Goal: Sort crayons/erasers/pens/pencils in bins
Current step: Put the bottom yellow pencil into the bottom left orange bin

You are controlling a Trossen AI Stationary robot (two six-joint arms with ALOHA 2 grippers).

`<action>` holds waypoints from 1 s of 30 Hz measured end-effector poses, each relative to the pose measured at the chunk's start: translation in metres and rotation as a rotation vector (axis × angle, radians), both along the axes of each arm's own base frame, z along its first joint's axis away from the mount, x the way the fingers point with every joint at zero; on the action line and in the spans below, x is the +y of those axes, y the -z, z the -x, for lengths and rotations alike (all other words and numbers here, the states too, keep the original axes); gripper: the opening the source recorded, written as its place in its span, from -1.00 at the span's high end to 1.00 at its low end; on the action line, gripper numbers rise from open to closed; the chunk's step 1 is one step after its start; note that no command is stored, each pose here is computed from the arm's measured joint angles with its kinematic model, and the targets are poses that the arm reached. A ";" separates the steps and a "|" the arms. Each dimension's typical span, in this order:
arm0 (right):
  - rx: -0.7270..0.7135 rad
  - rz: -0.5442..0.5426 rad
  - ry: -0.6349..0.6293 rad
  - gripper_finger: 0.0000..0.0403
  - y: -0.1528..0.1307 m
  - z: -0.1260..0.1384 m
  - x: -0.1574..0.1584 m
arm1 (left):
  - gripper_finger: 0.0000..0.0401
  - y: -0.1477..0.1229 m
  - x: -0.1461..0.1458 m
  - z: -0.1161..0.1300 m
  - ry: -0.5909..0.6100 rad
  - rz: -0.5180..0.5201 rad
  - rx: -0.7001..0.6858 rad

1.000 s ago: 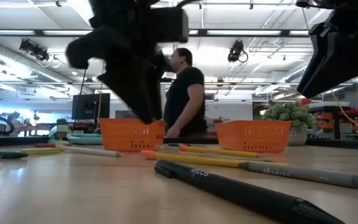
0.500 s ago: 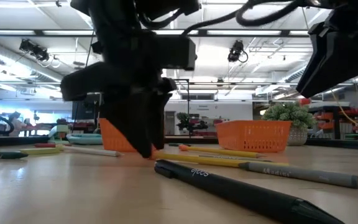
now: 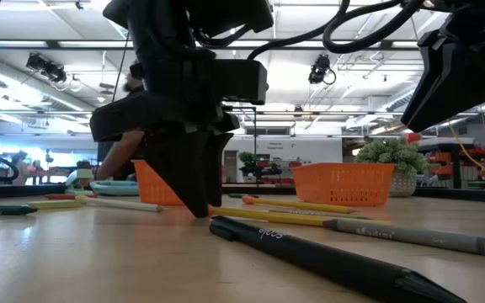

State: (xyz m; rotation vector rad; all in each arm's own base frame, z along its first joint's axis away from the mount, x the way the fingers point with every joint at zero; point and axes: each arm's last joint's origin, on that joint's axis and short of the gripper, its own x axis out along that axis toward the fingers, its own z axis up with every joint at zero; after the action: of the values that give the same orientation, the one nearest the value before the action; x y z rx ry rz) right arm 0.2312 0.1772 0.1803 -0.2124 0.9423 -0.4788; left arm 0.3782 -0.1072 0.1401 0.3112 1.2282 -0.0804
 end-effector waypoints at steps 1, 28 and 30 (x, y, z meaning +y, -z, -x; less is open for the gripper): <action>0.000 0.000 0.000 0.36 0.000 0.000 0.000 | 0.22 0.000 0.000 0.000 0.003 -0.002 0.000; 0.001 0.001 -0.001 0.36 0.000 0.000 0.000 | 0.72 -0.004 -0.005 0.007 -0.003 0.003 0.076; 0.000 0.001 -0.001 0.36 0.000 0.000 0.000 | 0.76 -0.009 -0.009 0.009 0.008 -0.005 0.102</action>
State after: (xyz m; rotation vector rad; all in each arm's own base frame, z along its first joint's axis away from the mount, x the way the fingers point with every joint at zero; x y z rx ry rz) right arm 0.2312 0.1772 0.1803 -0.2135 0.9425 -0.4780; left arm 0.3694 -0.1165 0.1495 0.3196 1.3288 -0.1007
